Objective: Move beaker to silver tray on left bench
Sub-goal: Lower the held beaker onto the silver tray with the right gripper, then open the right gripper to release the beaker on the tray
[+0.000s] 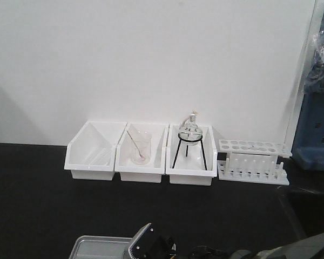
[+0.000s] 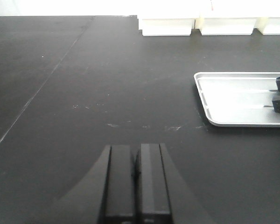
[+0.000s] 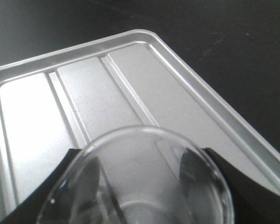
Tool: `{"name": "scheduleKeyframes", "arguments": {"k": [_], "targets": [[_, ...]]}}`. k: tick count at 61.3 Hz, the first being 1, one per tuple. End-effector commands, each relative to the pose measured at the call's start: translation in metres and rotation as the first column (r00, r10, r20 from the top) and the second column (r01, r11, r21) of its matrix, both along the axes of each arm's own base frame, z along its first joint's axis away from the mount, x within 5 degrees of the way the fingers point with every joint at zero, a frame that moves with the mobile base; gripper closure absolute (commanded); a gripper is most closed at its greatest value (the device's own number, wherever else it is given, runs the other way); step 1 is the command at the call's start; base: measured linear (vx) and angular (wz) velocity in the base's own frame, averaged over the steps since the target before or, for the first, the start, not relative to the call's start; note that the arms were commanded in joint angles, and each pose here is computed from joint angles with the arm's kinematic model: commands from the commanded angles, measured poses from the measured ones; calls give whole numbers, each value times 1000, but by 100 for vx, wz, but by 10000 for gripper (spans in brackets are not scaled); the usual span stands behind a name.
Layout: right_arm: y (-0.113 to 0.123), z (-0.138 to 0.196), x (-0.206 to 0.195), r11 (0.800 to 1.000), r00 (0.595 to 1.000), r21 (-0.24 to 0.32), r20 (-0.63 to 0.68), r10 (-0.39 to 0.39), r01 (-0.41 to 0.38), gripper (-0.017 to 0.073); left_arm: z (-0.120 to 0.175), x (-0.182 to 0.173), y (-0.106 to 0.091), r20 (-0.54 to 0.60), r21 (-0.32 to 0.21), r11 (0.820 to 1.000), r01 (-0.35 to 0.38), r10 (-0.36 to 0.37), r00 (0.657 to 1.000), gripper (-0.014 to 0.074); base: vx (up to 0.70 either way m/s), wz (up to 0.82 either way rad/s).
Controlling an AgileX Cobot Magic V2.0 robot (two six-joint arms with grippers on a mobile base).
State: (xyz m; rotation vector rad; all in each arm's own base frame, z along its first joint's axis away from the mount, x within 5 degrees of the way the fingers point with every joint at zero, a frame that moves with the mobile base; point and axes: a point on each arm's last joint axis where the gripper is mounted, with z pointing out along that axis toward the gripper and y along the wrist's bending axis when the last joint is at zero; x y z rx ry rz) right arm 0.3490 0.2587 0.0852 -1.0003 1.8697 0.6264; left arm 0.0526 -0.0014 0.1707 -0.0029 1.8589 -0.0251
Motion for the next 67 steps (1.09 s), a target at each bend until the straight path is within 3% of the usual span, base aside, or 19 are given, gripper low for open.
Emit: {"name": "scheduleKeyframes", "arguments": {"k": [1,15,33,40,47,67], "targets": [[6,30,5,995,998,102,64,2,-8,513,1,2,0,67,-9,1000,0,1,998,592,0,0],[7,31,5,993,998,121,67,9,-17,368,1,2,0,67,-9,1000,0,1,998,592,0,0],[7,31,5,992,998,122,67,9,-17,15,1,2,0,67,-9,1000,0,1,998,592,0,0],[7,31,5,992,998,122,67,9,-17,-83,1,2,0,67,-9,1000,0,1,998,592,0,0],[7,37,5,992,997,128,77,9,-19,-117,1,2,0,67,-9,1000,0,1,998,592,0,0],[5,74,4,985,989,171,149,3,-28,-71,1,2,0,67,-9,1000,0,1,998,592,0,0]]}}
